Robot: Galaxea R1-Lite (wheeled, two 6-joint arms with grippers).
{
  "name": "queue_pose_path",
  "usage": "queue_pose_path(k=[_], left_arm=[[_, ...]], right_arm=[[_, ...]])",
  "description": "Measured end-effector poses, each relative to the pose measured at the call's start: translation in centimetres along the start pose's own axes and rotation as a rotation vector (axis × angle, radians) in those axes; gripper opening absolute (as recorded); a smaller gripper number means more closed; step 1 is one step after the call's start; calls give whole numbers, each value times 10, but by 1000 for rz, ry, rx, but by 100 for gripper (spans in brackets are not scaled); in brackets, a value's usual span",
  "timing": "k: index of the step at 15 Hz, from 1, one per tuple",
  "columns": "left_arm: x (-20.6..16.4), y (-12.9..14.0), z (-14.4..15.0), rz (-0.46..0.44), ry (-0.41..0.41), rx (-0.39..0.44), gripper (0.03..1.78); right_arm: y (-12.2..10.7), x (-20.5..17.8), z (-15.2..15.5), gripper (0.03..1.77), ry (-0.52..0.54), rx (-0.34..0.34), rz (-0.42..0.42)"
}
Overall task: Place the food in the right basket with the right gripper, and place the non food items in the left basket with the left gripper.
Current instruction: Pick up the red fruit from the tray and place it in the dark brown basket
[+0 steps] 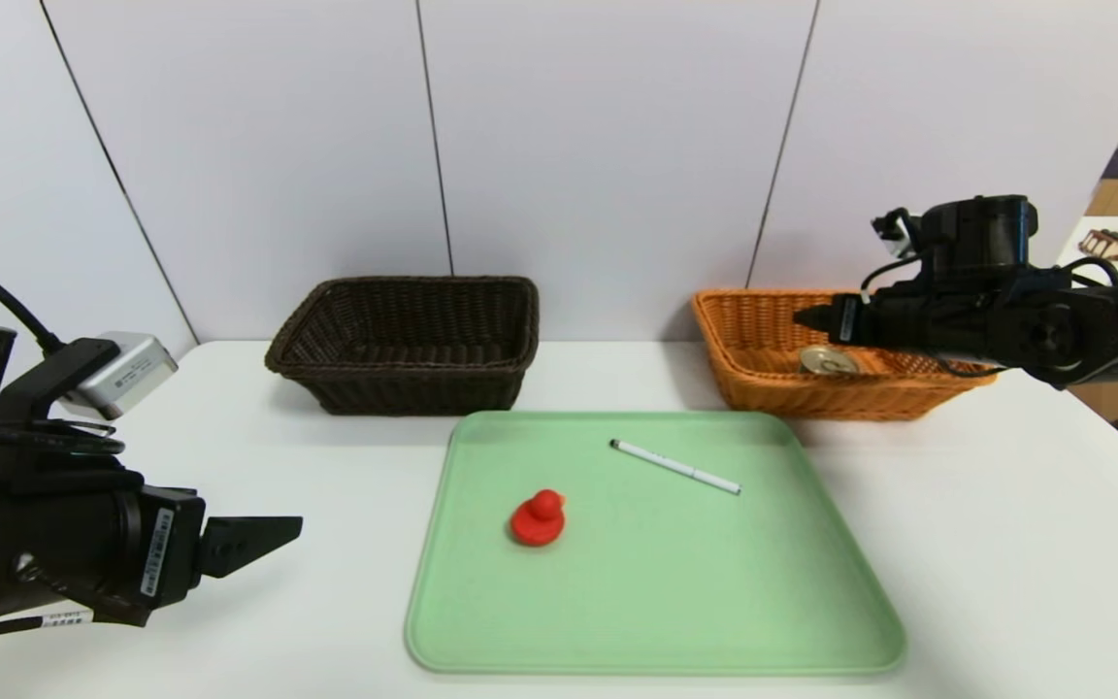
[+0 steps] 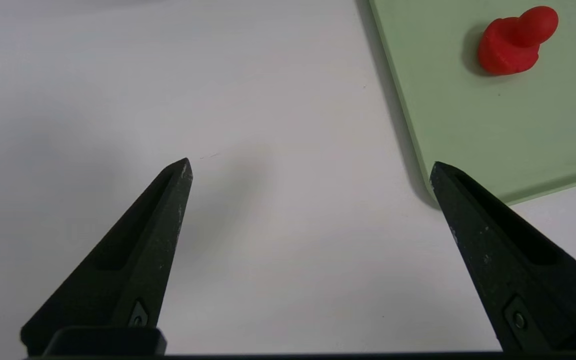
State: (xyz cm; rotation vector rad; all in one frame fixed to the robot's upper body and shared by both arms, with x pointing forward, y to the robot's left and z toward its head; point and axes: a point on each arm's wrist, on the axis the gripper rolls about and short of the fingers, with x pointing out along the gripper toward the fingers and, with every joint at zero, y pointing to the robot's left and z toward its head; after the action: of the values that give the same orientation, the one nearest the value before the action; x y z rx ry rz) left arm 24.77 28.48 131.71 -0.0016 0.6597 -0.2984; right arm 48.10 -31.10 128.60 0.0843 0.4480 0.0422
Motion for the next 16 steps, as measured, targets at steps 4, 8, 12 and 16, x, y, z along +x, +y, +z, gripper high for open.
queue_pose_path(k=[4, 8, 12, 16], left_arm=[[-4, 0, 9, 19, -33, -1, 169], [-8, -1, 20, 49, -64, 0, 169], [-9, -1, 25, 60, -44, -1, 169], [-13, -2, 31, 85, -52, 1, 169]], right_arm=[[7, -30, 8, 158, -12, -27, 7], [12, -95, 19, 164, 18, -77, 7], [12, -176, 19, 167, 113, -113, 9], [10, -243, 6, 168, 195, -130, 18]])
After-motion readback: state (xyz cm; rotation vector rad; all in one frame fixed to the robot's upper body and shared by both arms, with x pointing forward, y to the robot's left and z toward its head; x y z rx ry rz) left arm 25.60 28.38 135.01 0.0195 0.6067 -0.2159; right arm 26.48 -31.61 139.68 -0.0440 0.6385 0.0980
